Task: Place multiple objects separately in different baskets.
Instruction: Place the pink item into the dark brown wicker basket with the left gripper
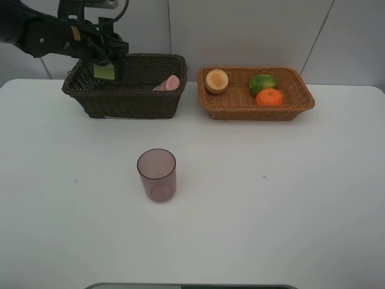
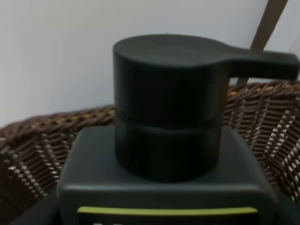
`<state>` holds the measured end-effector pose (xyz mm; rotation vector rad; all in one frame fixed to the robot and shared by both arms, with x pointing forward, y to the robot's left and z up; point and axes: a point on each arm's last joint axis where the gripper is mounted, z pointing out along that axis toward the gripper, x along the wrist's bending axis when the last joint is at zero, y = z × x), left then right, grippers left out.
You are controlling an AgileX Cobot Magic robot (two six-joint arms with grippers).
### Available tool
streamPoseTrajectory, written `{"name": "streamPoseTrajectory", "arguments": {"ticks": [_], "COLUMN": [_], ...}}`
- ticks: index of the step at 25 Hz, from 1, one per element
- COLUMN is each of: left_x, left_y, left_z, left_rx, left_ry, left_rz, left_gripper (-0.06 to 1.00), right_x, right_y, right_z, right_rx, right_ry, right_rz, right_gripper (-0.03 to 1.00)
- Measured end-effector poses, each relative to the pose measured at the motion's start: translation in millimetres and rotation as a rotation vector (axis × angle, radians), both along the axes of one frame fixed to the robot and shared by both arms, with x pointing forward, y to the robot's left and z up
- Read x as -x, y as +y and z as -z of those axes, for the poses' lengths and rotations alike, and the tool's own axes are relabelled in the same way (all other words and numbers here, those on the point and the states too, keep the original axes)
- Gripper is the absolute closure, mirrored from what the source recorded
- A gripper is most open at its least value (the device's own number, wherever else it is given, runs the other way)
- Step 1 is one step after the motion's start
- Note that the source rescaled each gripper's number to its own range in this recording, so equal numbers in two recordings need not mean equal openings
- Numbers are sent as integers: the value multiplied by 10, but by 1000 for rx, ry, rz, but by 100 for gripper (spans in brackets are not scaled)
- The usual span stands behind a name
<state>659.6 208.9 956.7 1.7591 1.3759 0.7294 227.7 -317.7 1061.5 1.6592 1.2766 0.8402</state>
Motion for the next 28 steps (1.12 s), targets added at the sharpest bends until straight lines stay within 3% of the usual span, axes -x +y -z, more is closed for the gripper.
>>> {"name": "streamPoseTrajectory", "arguments": {"ticks": [9, 19, 24, 28], "left_x": [-88, -89, -104, -108], "left_y": [-13, -12, -24, -25], "left_z": [402, 419, 389, 382], "left_rx": [24, 24, 34, 36], "left_ry": [20, 23, 0, -3], "left_rz": [29, 29, 37, 36], "left_gripper": [12, 12, -1, -3], "right_x": [0, 0, 0, 0], "right_y": [0, 0, 0, 0], "right_z": [0, 0, -1, -1], "right_rx": [0, 0, 0, 0], "right_ry": [0, 0, -1, -1], "right_rz": [0, 0, 0, 0], "right_gripper": [5, 5, 5, 5]}}
